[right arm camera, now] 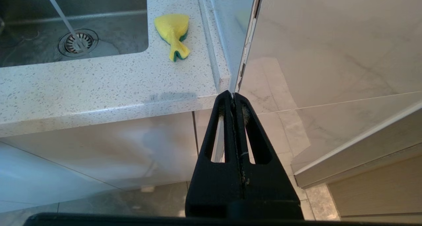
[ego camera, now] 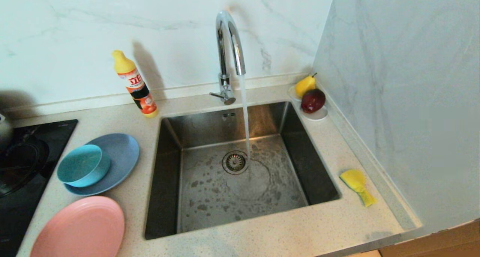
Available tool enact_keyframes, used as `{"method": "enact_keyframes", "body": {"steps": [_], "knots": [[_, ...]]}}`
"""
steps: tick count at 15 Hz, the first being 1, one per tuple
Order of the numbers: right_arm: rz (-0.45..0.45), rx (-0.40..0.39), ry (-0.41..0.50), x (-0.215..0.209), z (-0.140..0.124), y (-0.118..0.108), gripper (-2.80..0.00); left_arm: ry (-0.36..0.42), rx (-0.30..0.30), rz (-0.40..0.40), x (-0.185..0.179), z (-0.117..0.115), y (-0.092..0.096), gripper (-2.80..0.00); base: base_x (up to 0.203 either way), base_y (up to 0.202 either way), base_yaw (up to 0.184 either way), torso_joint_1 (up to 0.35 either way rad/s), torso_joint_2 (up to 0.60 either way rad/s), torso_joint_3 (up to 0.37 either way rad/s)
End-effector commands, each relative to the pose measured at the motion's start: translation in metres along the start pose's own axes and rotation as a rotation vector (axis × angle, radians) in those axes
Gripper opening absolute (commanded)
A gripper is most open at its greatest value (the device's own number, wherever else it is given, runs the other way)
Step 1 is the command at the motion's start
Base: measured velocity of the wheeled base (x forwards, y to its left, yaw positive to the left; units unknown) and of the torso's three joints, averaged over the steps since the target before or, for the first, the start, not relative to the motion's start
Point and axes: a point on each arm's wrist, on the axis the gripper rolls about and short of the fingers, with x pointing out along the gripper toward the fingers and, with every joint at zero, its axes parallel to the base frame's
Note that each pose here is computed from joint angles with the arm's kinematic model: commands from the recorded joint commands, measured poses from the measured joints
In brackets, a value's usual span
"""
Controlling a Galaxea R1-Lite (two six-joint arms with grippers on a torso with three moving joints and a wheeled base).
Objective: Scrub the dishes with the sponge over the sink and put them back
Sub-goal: Pick up a bowl and the sponge
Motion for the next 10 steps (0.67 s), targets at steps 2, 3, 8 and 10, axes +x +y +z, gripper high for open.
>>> {"method": "enact_keyframes", "body": {"steps": [2, 3, 8, 10], "knots": [[0.0, 0.0, 0.0, 0.0, 0.0, 0.0, -2.8, 0.046, 0.011, -0.156, 0.0046, -0.029, -0.0065, -2.8, 0.0, 0.0, 0.0, 0.0, 0.0, 0.0], [0.0, 0.0, 0.0, 0.0, 0.0, 0.0, -2.8, 0.065, -0.007, -0.188, 0.0058, -0.0343, -0.0078, -2.8, 0.0, 0.0, 0.0, 0.0, 0.0, 0.0], [0.0, 0.0, 0.0, 0.0, 0.0, 0.0, -2.8, 0.063, -0.028, -0.192, 0.006, -0.0343, -0.0079, -2.8, 0.0, 0.0, 0.0, 0.0, 0.0, 0.0], [0.0, 0.0, 0.0, 0.0, 0.0, 0.0, -2.8, 0.063, -0.028, -0.189, 0.006, -0.0343, -0.0079, -2.8, 0.0, 0.0, 0.0, 0.0, 0.0, 0.0]]}}
